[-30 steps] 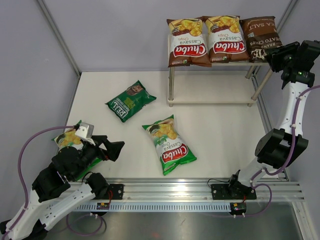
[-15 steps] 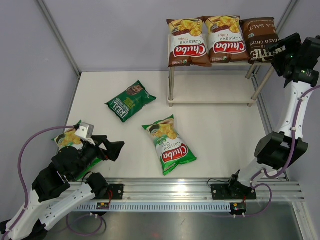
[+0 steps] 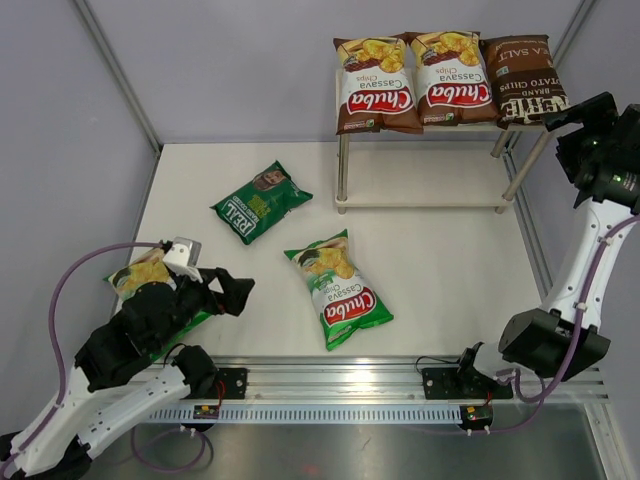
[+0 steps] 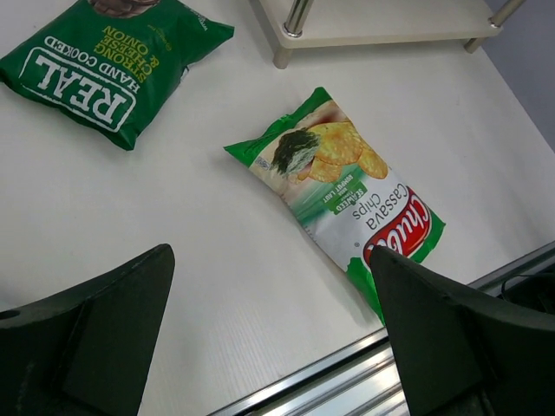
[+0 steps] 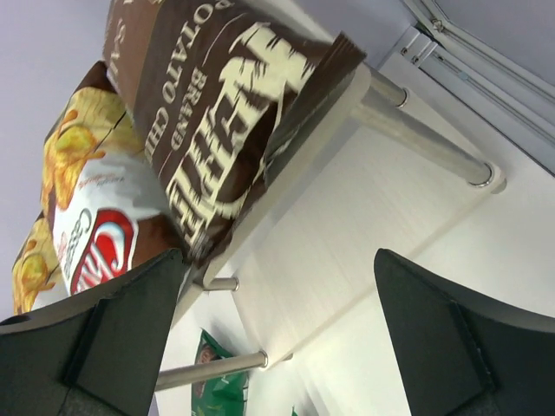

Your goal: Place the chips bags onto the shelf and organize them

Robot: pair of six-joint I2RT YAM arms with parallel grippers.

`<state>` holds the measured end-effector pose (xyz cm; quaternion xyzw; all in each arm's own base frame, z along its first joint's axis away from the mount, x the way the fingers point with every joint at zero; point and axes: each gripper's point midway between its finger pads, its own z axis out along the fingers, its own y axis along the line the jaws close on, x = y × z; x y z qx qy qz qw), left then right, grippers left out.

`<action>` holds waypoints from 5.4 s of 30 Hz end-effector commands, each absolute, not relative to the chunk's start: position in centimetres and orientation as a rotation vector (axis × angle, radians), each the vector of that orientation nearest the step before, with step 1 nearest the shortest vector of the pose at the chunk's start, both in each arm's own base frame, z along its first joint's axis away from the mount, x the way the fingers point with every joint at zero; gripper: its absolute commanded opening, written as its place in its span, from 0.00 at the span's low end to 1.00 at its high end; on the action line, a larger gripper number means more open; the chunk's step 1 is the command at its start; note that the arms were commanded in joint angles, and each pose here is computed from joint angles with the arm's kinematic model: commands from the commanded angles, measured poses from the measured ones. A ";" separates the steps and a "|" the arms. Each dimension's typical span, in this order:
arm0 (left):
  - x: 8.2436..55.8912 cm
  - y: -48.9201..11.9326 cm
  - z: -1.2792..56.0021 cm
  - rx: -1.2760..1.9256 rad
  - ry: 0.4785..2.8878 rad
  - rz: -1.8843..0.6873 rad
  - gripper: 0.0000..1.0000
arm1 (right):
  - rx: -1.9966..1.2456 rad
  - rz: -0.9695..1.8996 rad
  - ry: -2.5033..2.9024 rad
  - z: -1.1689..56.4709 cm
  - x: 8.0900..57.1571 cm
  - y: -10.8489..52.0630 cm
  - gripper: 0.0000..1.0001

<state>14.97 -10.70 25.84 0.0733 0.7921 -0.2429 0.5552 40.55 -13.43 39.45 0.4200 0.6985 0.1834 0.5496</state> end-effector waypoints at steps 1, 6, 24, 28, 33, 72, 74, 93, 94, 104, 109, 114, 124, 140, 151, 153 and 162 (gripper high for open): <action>16.3 -10.5 26.3 0.097 1.894 -0.517 0.99 | 0.877 0.421 1.591 43.1 36.9 -11.3 0.99; 17.2 -14.5 24.3 0.021 1.960 -0.673 0.99 | 0.642 0.711 1.568 43.2 33.8 -4.5 0.99; 26.8 -24.2 13.0 -0.228 1.949 -1.183 0.99 | 0.246 1.363 1.703 34.0 21.3 11.5 0.99; 27.4 -24.6 11.3 -0.246 1.916 -1.238 0.99 | 0.192 1.381 1.695 34.4 20.6 12.2 1.00; 28.1 -25.5 10.4 -0.252 1.853 -1.327 0.99 | 0.173 1.395 1.685 34.7 20.3 12.5 0.99; 25.8 -19.7 18.3 -0.636 1.436 -1.495 0.03 | 0.356 1.544 1.908 20.9 22.8 17.4 0.99; 25.7 -19.1 19.5 -0.648 1.400 -1.490 0.01 | 0.292 1.586 1.868 21.2 22.0 19.2 0.99; 22.5 -13.7 30.9 -0.805 1.174 -1.525 0.00 | -0.108 1.786 1.519 28.8 16.9 27.3 1.00; 22.5 -13.9 30.9 -0.812 1.174 -1.542 0.00 | -0.149 1.815 1.492 29.5 16.0 28.1 0.99; 22.0 -14.9 32.5 -0.812 1.135 -1.687 0.00 | 0.011 1.722 1.522 28.4 18.2 30.3 0.99; 21.7 -13.9 33.0 -0.834 1.097 -1.669 0.00 | 0.108 1.654 1.582 26.9 18.3 29.0 0.99; 21.6 -14.7 33.5 -0.817 1.102 -1.712 0.00 | 0.041 1.753 1.556 28.0 17.2 30.1 1.00; 21.3 -14.8 35.0 -0.812 1.080 -1.685 0.00 | 0.182 1.680 1.571 26.1 18.3 28.6 0.99; 21.4 -15.5 37.2 -0.800 1.029 -1.752 0.00 | 0.186 1.698 1.603 27.0 17.4 28.1 0.99; 21.3 -15.0 38.3 -0.796 1.004 -1.730 0.00 | 0.221 1.701 1.609 26.4 16.7 27.0 0.99; 21.5 -15.8 37.9 -0.797 1.026 -1.758 0.00 | 0.191 1.723 1.568 27.5 16.6 27.1 0.99; 20.3 -18.7 38.8 -0.769 1.028 -1.957 0.00 | 0.029 1.772 1.404 31.0 16.3 28.6 1.00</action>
